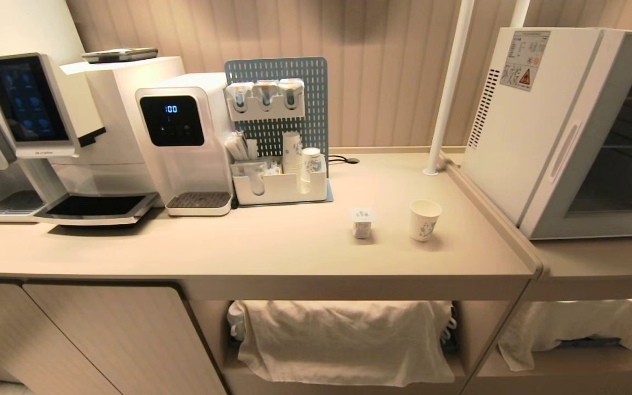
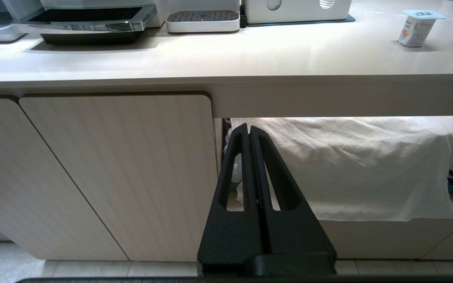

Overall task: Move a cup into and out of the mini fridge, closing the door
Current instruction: Open the freezer door

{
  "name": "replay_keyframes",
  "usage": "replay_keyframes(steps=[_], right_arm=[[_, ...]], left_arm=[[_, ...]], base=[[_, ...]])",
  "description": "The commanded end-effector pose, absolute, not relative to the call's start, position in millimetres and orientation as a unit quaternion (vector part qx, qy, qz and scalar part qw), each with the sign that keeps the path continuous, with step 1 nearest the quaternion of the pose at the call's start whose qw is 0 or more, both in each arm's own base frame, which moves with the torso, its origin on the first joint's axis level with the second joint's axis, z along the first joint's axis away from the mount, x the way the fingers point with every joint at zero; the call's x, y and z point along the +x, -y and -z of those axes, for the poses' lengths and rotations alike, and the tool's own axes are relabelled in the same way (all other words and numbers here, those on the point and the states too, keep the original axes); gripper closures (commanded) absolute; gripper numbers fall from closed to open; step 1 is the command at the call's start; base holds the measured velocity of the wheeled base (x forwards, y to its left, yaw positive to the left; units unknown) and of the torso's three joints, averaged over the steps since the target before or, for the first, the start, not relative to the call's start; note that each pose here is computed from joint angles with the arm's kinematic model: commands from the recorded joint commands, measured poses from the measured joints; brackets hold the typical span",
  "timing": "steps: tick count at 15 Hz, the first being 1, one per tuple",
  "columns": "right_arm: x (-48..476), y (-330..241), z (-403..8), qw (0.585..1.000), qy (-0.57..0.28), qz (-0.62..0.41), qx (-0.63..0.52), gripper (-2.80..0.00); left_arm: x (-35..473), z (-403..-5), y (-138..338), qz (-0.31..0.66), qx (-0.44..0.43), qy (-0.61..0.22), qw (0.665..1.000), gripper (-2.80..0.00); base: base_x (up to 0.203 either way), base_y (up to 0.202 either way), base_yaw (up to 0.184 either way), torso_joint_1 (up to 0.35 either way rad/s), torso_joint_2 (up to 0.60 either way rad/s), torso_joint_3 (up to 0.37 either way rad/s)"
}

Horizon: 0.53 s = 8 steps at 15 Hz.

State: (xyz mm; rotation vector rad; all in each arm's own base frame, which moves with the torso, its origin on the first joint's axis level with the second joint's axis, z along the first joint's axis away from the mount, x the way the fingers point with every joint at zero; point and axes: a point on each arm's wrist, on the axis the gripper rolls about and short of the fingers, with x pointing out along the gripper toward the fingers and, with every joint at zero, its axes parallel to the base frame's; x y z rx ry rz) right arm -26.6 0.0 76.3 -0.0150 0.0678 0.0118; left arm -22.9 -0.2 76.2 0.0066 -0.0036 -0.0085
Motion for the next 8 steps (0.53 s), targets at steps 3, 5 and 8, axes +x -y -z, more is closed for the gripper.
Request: replay_keyframes(steps=[3,5,8], right_arm=[[-26.5,0.0,-76.0,0.999,-0.036,-0.006,-0.005,0.0],[-26.5,0.0,-76.1,0.999,-0.035,-0.006,-0.004,0.0],[-26.5,0.1,-76.1,0.999,-0.036,-0.006,-0.003,0.0]], left_arm=[[-22.9,-76.5,0.2,0.005,-0.002,0.004,1.0,0.0],[-22.9,-76.5,0.2,0.005,-0.002,0.004,1.0,0.0],[-22.9,-76.8,0.2,0.005,0.002,0.005,1.0,0.0]], base=[[0.0,0.0,0.0,0.0,0.0,0.0],[0.0,0.0,0.0,0.0,0.0,0.0],[0.069,-0.043,0.004,-0.003,-0.01,0.001]])
